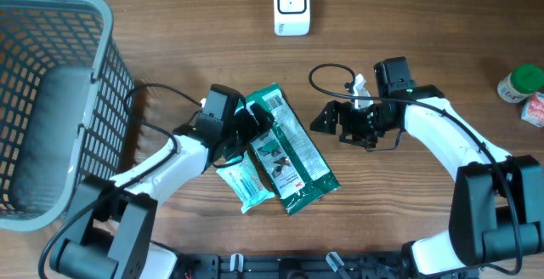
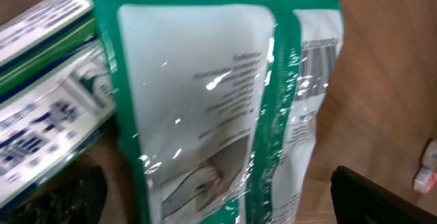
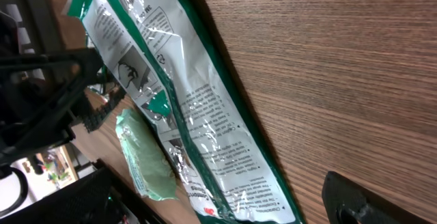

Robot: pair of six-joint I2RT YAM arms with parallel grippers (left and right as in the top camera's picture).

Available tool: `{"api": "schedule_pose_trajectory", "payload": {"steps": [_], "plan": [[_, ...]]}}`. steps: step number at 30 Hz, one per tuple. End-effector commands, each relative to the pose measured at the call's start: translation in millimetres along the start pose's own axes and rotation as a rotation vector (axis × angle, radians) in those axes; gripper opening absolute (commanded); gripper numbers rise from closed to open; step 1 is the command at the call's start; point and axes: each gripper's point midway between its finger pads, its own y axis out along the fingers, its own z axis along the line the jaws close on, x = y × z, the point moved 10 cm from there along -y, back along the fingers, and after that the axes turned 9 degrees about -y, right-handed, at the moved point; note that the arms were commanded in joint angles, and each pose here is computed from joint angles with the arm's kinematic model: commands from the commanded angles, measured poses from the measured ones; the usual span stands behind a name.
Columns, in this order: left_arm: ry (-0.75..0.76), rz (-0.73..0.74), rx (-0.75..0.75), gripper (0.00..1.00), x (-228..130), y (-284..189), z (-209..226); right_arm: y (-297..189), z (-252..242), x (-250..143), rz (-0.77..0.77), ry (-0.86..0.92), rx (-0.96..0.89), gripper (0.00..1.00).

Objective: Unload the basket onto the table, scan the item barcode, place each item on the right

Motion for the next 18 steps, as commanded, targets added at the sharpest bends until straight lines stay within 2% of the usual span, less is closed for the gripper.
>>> {"api": "schedule_pose_trajectory", "payload": {"steps": [1, 3, 4, 5, 7, 8, 9, 12, 18], "plan": [[-0.018, -0.014, 0.022, 0.99, 0.7, 11.6, 7.0, -2.4, -1.1, 0.6, -0.009, 0.004, -0.021, 1.0], [-0.012, -0.023, 0.003, 0.91, 1.9, 11.6, 4.2, -2.4, -1.5, -2.7, 0.011, 0.021, -0.023, 1.0], [-0.012, -0.023, 0.004, 0.77, 1.9, 11.6, 4.3, -2.4, -1.8, -4.9, 0.024, 0.031, -0.025, 1.0], [-0.011, -0.021, 0.004, 0.58, 1.3, 11.9, 4.2, -2.5, -1.9, -6.0, 0.03, 0.037, -0.026, 1.0], [0.0, -0.019, -0.004, 0.33, -1.2, 12.6, 1.9, -2.5, -2.8, -7.8, 0.04, 0.046, -0.038, 1.0], [0.007, -0.017, -0.01, 0.11, -3.2, 13.2, 0.1, -2.6, -3.5, -8.6, 0.044, 0.05, -0.047, 1.0], [0.009, -0.016, -0.013, 0.04, -3.9, 13.4, -0.7, -2.7, -4.5, -9.4, 0.048, 0.053, -0.062, 1.0], [0.015, -0.022, -0.031, 0.04, -3.2, 13.2, -3.5, -2.8, -4.7, -11.2, 0.059, 0.062, -0.063, 1.0], [0.045, -0.085, -0.19, 0.04, 14.5, -15.7, -23.7, -3.3, -8.4, -13.2, 0.067, 0.071, -0.113, 1.0]]}}
